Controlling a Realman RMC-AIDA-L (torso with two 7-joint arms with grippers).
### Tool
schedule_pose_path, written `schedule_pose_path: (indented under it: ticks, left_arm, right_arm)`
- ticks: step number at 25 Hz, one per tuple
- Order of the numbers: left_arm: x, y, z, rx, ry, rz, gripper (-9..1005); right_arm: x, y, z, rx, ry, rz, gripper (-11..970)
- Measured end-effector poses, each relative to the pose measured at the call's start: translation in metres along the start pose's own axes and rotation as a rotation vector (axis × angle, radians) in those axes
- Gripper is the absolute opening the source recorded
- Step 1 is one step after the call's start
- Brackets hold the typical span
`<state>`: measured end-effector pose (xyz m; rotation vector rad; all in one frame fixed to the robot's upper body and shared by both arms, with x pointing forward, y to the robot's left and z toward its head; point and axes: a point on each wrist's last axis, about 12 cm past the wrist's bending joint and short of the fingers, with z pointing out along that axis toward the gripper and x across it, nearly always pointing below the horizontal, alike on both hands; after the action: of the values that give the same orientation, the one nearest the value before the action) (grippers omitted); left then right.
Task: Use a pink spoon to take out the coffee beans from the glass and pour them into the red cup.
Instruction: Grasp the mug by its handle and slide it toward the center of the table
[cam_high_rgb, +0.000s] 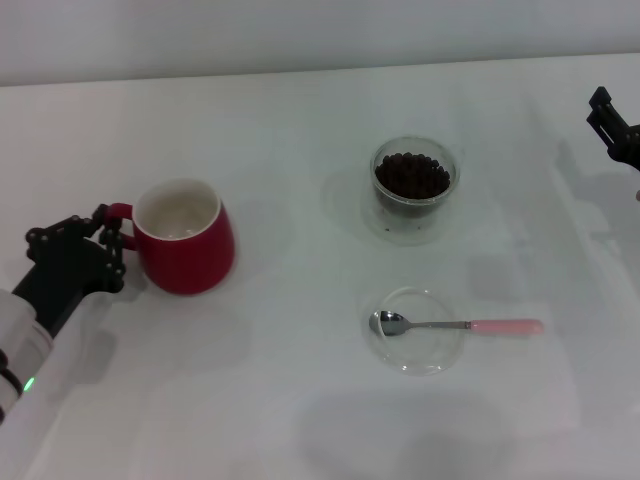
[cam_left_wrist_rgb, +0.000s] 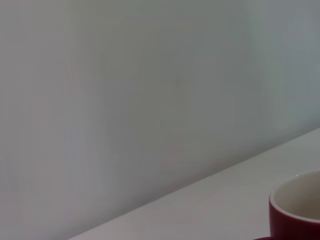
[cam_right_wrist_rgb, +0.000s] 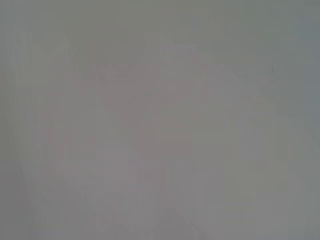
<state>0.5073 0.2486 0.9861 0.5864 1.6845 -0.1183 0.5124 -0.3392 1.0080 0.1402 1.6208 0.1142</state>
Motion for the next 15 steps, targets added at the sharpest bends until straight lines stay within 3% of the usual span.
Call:
schedule_pose_path:
  ticks: [15]
  left_arm:
    - [-0.008,-0.026,0.006,0.101,-0.026,-0.013,93]
  right_arm:
    - [0.001,0.000,-0.001,0.000,0.003,0.002,874]
